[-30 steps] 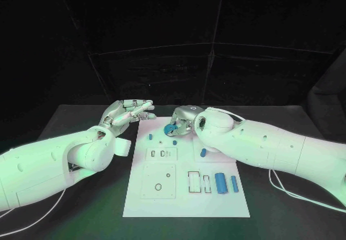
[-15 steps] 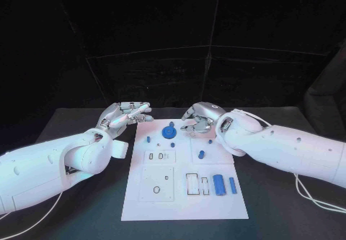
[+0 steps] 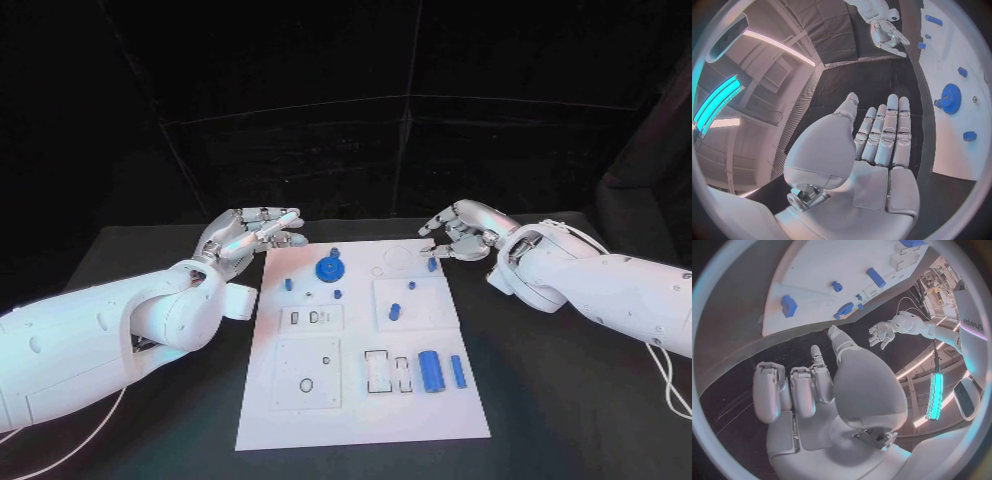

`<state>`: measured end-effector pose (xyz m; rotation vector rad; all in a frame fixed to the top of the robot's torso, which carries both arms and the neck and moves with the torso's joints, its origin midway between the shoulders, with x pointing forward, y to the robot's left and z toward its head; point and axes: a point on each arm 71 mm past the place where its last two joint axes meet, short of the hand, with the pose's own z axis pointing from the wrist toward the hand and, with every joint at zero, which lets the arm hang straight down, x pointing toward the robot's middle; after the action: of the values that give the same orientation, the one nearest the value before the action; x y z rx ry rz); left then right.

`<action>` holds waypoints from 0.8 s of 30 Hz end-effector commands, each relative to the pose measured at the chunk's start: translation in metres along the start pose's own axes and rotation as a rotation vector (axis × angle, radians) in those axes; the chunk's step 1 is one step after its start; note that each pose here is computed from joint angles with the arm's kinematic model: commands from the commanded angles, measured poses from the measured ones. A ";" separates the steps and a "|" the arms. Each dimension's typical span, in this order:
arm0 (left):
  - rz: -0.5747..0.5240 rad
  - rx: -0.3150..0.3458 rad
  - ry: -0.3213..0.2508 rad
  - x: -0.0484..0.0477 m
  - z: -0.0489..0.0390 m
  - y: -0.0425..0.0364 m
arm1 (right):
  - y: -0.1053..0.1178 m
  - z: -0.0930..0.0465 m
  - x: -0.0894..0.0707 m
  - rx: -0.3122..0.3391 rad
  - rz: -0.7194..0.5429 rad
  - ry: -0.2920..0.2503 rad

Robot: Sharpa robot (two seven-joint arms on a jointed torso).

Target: Assemble the parts on the task board

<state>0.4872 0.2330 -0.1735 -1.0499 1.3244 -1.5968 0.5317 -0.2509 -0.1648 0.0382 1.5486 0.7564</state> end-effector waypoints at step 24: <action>-0.002 0.007 0.012 -0.0008 0.0032 0.0006 | -0.040 -0.010 0.022 0.071 0.048 0.074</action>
<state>0.4905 0.2341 -0.1753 -1.0506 1.3244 -1.5925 0.5352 -0.2775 -0.2041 0.1054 1.6467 0.7308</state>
